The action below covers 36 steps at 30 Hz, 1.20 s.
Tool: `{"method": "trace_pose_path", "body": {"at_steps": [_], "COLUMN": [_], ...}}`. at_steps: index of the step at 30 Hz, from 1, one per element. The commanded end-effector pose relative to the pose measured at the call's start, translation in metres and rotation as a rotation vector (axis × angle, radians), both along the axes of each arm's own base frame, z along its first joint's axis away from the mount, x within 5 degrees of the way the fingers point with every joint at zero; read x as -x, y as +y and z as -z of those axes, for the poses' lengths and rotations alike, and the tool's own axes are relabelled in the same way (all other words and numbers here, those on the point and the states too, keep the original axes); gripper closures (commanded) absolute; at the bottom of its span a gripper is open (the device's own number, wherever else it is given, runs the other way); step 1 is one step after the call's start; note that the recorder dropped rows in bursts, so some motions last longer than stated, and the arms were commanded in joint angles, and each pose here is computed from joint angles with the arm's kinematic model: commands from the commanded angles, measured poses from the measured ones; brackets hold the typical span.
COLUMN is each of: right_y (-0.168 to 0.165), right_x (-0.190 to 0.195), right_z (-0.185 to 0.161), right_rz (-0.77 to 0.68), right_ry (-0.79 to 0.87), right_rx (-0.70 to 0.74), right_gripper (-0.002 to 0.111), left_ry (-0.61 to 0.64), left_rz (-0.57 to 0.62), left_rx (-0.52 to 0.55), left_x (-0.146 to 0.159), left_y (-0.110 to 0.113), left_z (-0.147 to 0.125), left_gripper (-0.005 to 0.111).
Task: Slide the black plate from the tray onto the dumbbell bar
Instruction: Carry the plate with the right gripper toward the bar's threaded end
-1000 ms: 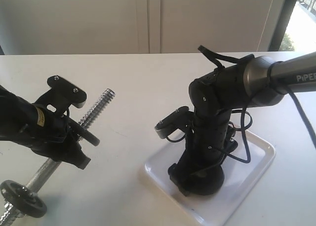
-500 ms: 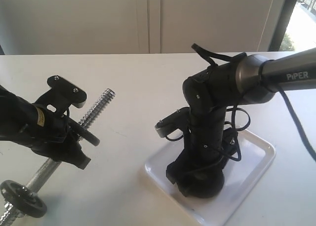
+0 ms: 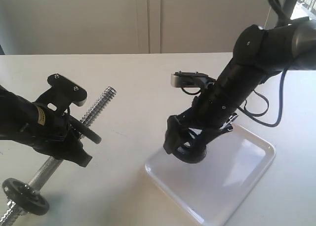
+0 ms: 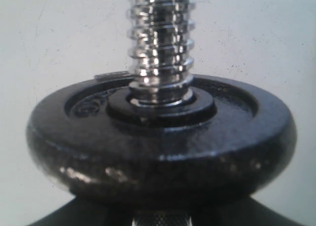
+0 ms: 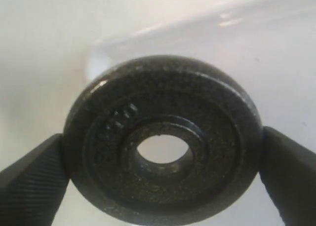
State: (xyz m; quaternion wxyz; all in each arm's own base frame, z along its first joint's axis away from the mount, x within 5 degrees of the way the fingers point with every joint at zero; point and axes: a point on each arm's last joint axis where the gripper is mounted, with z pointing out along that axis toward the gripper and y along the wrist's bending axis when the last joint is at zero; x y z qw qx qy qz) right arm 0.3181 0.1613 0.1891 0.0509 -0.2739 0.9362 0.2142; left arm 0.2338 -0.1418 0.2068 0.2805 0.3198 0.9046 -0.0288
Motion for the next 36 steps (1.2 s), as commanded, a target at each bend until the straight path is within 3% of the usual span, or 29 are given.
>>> {"method": "trace_pose_path", "body": {"at_steps": [1, 6, 14, 24, 36], "right_y": [0.003, 0.005, 0.004, 0.010, 0.021], "right_x": [-0.005, -0.012, -0.032, -0.062, -0.077], "right_z": [-0.028, -0.044, -0.054, -0.045, -0.024], "right_rz": [-0.087, -0.133, -0.109, -0.013, 0.023], "right_ry": [-0.052, -0.156, -0.210, -0.246, -0.162], "right_rx": [-0.358, -0.582, -0.620, -0.663, -0.874], "right_gripper": [0.108, 0.108, 0.108, 0.108, 0.108], "left_ry": [-0.179, -0.184, -0.187, -0.191, -0.191], "left_rz": [0.026, 0.028, 0.124, 0.147, 0.147], "left_rx": [0.127, 0.144, 0.138, 0.131, 0.131], "left_x": [-0.007, -0.007, 0.006, 0.008, 0.008], "left_y": [-0.008, -0.011, -0.030, -0.032, -0.032], "left_z": [-0.029, -0.030, -0.030, -0.030, -0.030], "left_gripper": [0.107, 0.107, 0.107, 0.107, 0.107]}}
